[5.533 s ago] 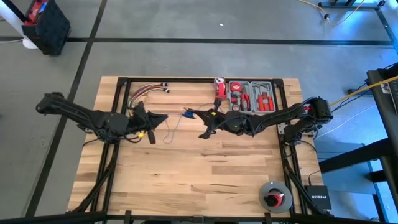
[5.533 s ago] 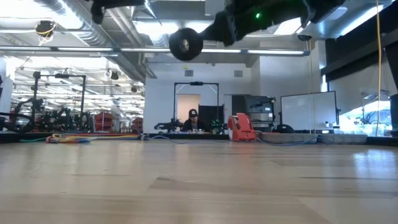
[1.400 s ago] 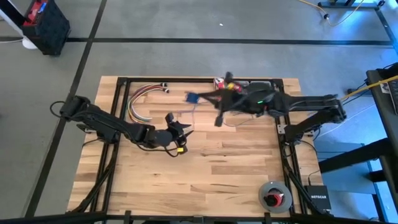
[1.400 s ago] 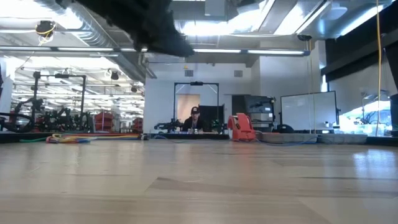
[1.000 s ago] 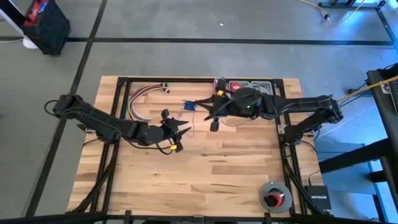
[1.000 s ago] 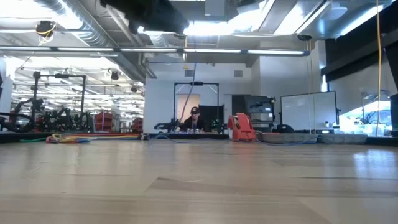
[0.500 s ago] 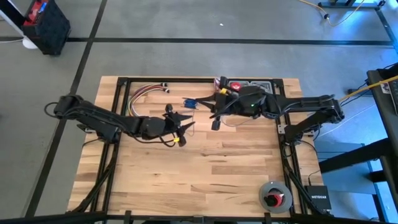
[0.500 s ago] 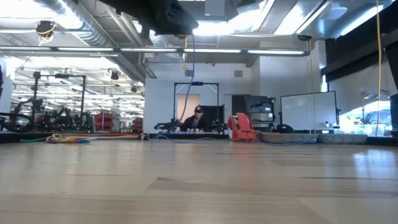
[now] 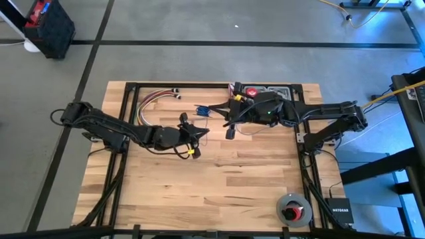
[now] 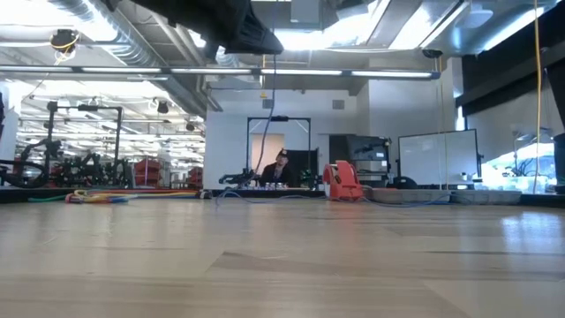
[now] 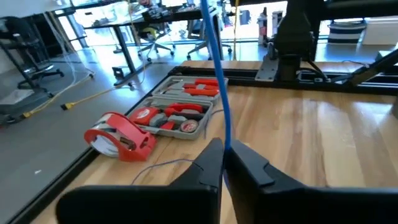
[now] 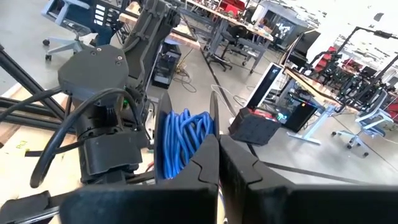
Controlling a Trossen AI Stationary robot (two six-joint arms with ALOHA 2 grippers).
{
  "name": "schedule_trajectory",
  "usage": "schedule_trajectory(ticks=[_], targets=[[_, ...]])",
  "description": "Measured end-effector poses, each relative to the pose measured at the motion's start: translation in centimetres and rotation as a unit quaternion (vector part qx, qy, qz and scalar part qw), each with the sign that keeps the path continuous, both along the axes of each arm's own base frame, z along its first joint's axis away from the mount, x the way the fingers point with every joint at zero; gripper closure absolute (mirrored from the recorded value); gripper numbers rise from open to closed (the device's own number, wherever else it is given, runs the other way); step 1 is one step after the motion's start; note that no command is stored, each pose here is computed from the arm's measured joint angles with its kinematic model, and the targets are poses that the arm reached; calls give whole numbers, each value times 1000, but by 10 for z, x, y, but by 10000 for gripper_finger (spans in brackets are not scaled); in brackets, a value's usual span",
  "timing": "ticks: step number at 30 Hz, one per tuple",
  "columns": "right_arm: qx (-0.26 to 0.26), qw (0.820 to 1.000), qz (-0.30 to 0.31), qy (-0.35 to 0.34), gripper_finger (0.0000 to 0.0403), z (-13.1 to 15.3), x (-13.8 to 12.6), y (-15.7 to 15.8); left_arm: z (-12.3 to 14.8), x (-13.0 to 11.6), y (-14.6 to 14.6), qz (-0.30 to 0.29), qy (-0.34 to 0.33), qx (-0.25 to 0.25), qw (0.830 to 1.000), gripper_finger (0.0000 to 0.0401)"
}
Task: Coil cords
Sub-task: Coil the blue wire on the black spool
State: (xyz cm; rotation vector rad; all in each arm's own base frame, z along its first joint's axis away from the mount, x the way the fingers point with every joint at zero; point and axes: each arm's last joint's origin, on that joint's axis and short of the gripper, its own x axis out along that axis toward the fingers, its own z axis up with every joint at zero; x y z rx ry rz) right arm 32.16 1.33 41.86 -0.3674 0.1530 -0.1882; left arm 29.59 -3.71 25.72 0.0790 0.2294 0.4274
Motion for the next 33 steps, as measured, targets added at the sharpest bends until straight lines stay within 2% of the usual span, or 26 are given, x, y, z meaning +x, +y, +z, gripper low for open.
schedule_trajectory(ticks=[4,9,16,20,26,33], targets=[[-1,1000,4,14,400,-3,0,3,-1,-7,3,28,33,13,999,395],[-7,999,1,54,401,-10,-3,9,12,-34,9,63,69,11,996,397],[-14,995,-8,99,401,-31,0,14,42,-83,18,70,57,-17,996,398],[-29,991,-33,127,401,-52,6,12,56,-99,19,34,18,-56,998,398],[-71,980,-86,168,402,-78,25,9,67,-93,11,-38,-43,-95,994,399],[-84,978,-92,169,402,-101,49,11,64,-71,4,-52,-74,-96,991,399]])
